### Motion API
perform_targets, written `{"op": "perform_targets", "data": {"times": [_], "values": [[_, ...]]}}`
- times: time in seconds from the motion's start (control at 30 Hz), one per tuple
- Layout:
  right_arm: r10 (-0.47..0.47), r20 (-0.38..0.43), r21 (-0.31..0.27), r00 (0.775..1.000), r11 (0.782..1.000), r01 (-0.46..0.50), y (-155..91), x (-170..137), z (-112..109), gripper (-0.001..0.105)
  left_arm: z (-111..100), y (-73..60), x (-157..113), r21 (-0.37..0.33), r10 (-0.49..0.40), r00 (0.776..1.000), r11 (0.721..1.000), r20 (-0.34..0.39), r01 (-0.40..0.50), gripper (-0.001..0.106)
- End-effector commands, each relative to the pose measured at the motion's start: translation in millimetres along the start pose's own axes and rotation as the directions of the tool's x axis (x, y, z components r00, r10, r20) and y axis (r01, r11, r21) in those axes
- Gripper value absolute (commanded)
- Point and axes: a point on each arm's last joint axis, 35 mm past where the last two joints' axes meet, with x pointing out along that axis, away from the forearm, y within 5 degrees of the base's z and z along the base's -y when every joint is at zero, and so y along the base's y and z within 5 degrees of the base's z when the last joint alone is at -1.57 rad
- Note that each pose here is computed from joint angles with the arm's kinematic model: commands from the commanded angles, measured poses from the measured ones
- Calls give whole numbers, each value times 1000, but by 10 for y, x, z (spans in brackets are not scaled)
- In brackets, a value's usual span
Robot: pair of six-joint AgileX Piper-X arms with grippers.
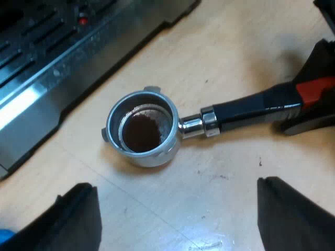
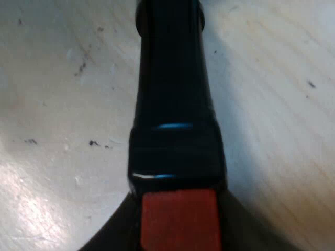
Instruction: Grind coffee beans and then tamp
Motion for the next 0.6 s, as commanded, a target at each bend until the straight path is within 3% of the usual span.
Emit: {"op": "perform_targets", "data": {"times": [0.03,0.23,0.47,0.53,0.6], "values": [[-17,32,11,999,1000,17,-10,15,62,0,8,2,13,13,5,1000,1000,10,-6,65],[-17,20,53,1000,998,15,-7,23,48,0,-9,7,24,11,6,1000,1000,4,-6,65],[-16,15,52,1000,999,15,-6,23,42,0,-31,15,46,10,6,1000,1000,1,-6,65],[-15,0,47,1000,999,15,-5,23,25,7,-31,15,46,10,6,1000,1000,1,-6,65],[-13,-31,39,999,999,14,-3,23,-10,25,-31,15,46,10,6,1000,1000,1,-6,65]]}}
